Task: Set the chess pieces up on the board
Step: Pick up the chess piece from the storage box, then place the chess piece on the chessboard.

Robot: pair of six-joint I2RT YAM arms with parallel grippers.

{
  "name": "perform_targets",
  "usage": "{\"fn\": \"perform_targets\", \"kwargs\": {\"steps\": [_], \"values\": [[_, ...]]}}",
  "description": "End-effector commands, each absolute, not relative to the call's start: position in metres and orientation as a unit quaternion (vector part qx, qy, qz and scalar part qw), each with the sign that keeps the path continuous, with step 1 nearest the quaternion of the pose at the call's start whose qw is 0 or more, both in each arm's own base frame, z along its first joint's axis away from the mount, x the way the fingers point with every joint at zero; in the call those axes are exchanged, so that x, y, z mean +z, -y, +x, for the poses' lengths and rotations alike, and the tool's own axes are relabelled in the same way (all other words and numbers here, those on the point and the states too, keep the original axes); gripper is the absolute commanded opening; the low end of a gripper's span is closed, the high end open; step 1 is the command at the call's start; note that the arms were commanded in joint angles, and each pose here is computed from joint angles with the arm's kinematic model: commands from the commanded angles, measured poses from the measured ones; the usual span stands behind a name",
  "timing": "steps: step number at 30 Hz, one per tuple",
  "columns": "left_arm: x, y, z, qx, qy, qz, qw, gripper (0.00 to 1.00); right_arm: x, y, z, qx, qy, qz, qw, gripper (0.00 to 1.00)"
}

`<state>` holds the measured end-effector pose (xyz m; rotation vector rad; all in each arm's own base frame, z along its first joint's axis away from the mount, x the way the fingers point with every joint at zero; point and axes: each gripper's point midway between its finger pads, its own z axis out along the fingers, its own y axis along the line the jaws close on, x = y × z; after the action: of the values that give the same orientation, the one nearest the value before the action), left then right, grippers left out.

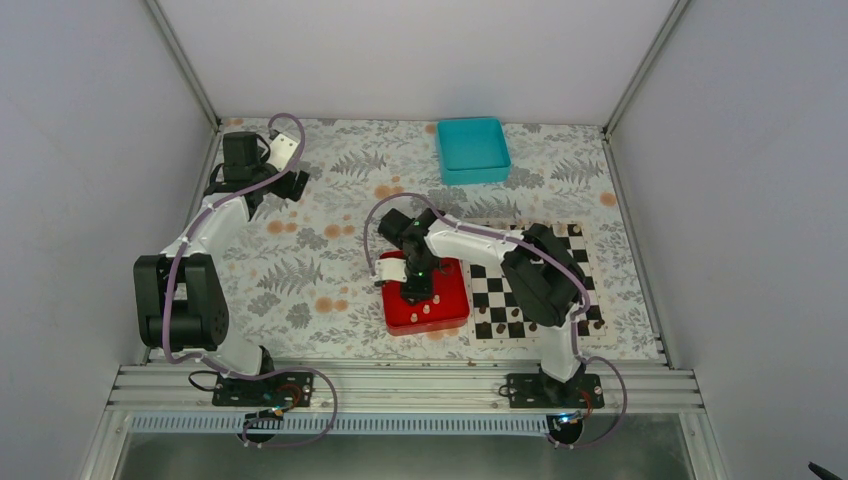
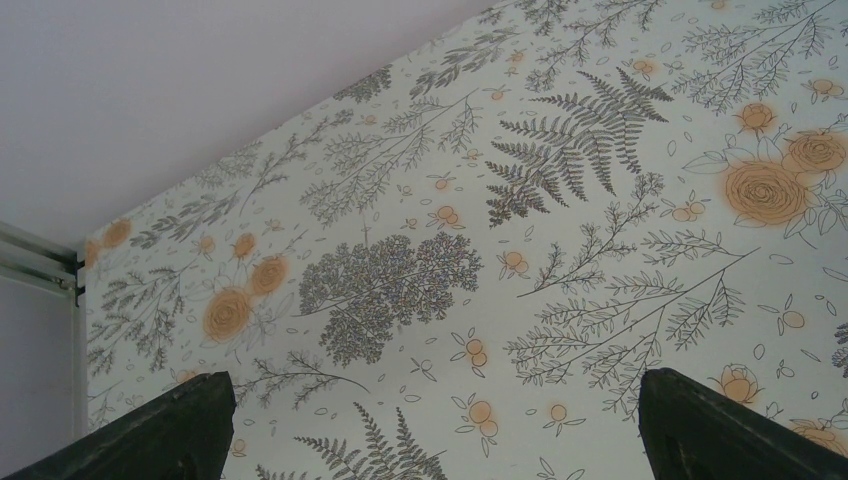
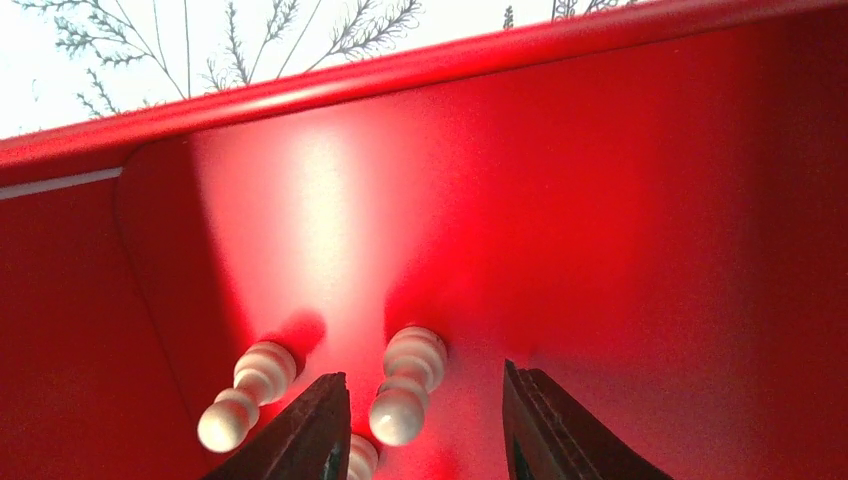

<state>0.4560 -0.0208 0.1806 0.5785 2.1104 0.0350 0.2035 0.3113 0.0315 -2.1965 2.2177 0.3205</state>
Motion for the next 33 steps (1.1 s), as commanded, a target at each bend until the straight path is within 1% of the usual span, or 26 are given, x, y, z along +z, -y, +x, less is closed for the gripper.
{"fn": "perform_targets", "kwargs": {"steps": [1,3,6,9,11,13,17,21,26,30,33], "values": [[0.186,0.021,0.456,0.010,-0.851,0.238,0.468,1.00,0.020,-0.319,0.197,0.117,-0.704,-0.701,-0.003,0.40],[0.187,0.021,0.456,0.010,-0.851,0.238,0.469,1.00,0.020,-0.320,0.196,0.117,-0.702,-0.702,-0.002,0.36],[0.187,0.021,0.456,0.010,-0.850,0.239,0.469,1.00,0.016,-0.318,0.195,0.115,-0.703,-0.702,-0.007,0.28],[0.187,0.022,0.456,0.010,-0.850,0.239,0.469,1.00,0.014,-0.316,0.196,0.108,-0.705,-0.701,-0.008,0.17],[0.186,0.021,0.456,0.010,-0.851,0.239,0.468,1.00,0.019,-0.316,0.199,0.107,-0.705,-0.701,0.002,0.11],[0.187,0.021,0.456,0.010,-0.851,0.239,0.469,1.00,0.030,-0.317,0.204,0.105,-0.707,-0.699,0.017,0.08],[0.186,0.021,0.456,0.010,-0.851,0.238,0.468,1.00,0.060,-0.309,0.225,0.101,-0.722,-0.682,0.052,0.06],[0.187,0.022,0.457,0.009,-0.851,0.238,0.469,1.00,0.093,-0.282,0.262,0.084,-0.753,-0.646,0.091,0.05],[0.188,0.022,0.458,0.008,-0.850,0.238,0.469,1.00,0.128,-0.216,0.317,0.059,-0.805,-0.575,0.135,0.05],[0.187,0.022,0.458,0.008,-0.851,0.238,0.469,1.00,0.125,-0.148,0.349,0.045,-0.845,-0.513,0.142,0.05],[0.187,0.022,0.458,0.007,-0.851,0.238,0.469,1.00,0.116,-0.099,0.364,0.032,-0.873,-0.466,0.141,0.06]]}}
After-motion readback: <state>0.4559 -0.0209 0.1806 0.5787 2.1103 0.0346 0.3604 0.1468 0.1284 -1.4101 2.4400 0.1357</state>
